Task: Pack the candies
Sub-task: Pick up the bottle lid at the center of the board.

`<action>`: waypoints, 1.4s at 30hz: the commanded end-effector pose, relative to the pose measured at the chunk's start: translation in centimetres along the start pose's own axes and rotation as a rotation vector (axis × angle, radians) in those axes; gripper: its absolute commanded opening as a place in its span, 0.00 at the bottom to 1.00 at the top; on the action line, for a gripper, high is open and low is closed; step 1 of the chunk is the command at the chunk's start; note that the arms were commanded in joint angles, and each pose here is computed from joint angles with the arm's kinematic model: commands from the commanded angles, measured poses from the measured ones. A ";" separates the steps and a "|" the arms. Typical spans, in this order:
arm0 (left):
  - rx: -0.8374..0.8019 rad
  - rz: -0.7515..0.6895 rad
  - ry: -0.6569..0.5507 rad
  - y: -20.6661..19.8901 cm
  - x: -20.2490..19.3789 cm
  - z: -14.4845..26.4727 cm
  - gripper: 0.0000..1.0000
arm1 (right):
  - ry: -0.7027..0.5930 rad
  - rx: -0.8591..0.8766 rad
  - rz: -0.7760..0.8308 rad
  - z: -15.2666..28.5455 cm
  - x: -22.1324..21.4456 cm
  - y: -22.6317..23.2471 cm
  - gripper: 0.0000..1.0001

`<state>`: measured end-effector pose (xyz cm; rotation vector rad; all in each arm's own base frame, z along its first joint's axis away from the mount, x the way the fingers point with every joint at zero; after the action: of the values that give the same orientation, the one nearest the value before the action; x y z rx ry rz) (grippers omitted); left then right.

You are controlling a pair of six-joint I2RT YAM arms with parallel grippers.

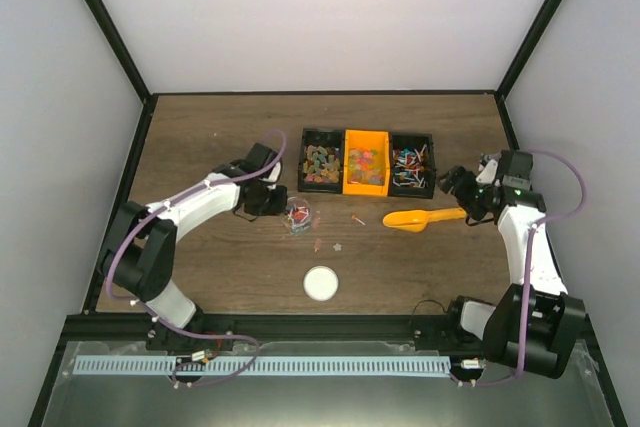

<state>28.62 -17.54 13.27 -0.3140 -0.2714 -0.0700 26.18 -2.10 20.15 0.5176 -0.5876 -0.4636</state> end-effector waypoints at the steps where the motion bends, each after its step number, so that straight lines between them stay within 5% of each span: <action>1: -0.020 -0.014 0.038 -0.9 -0.8 -0.3 0.06 | -0.001 0.045 0.011 0.9 0.4 1.5 0.85; 10: -0.026 -0.005 0.046 -2.0 -1.7 -0.4 0.08 | 0.041 0.113 0.152 2.0 -0.5 6.1 0.85; 15: -0.049 0.011 0.031 -2.5 -1.4 0.2 0.39 | 0.138 0.126 0.215 2.1 -3.4 8.5 0.82; 25: -0.098 0.025 -0.104 -3.3 -0.4 3.6 0.63 | 0.418 0.053 0.343 1.9 -16.3 11.4 0.66; 32: -0.065 0.088 -0.255 -2.5 0.0 5.9 0.75 | 0.623 -0.092 0.543 -1.1 -23.5 11.5 0.49; 42: -0.069 0.167 -0.285 -0.8 -2.8 7.2 0.77 | 0.706 -0.099 0.668 -5.0 -25.7 11.4 0.49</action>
<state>24.59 -16.67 18.87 -0.4303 -0.4953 0.0936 12.75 21.23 13.83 0.3195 -0.0157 0.2660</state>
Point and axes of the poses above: each gripper's point midway between its finger pads, its own z axis back along the fingers, its own y axis along the line the jaws close on, x = y × z, the point moved 7 cm from there along z, back along the fingers, and after that the axes turned 2 degrees about z, right-handed, at the moved point
